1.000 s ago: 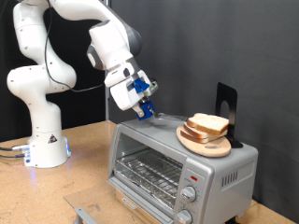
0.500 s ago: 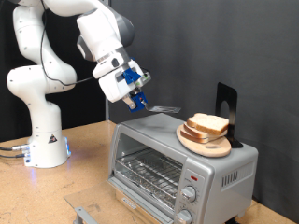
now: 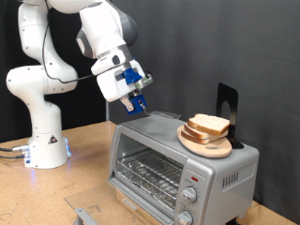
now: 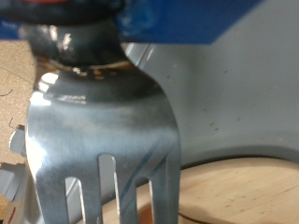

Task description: Make a piece of toast with the oven

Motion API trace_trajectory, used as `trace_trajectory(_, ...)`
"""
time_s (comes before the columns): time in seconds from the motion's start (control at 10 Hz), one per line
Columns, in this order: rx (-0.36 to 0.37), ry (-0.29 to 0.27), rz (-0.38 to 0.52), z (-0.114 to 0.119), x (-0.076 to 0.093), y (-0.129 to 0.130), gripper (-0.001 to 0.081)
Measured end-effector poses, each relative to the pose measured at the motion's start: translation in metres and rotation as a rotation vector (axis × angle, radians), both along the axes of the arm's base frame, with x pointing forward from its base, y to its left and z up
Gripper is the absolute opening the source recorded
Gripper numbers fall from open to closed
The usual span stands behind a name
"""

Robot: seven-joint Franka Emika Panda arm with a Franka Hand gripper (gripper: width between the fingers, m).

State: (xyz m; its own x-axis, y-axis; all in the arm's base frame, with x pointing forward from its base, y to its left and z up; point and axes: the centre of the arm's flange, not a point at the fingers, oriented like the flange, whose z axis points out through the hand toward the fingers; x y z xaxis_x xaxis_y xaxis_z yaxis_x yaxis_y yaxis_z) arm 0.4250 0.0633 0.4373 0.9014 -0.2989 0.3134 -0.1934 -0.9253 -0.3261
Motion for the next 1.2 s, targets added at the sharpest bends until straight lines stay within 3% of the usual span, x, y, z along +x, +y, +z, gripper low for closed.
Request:
trace_trajectory(0.3,0.0,0.012,-0.005,-0.003,0.017,-0.005,0.0439)
trace_trajectory(0.7,-0.004,0.026,-0.007,-0.007,0.027,-0.009,0.0439)
trace_trajectory(1.2,-0.015,0.045,-0.001,-0.012,0.043,0.001,0.0439)
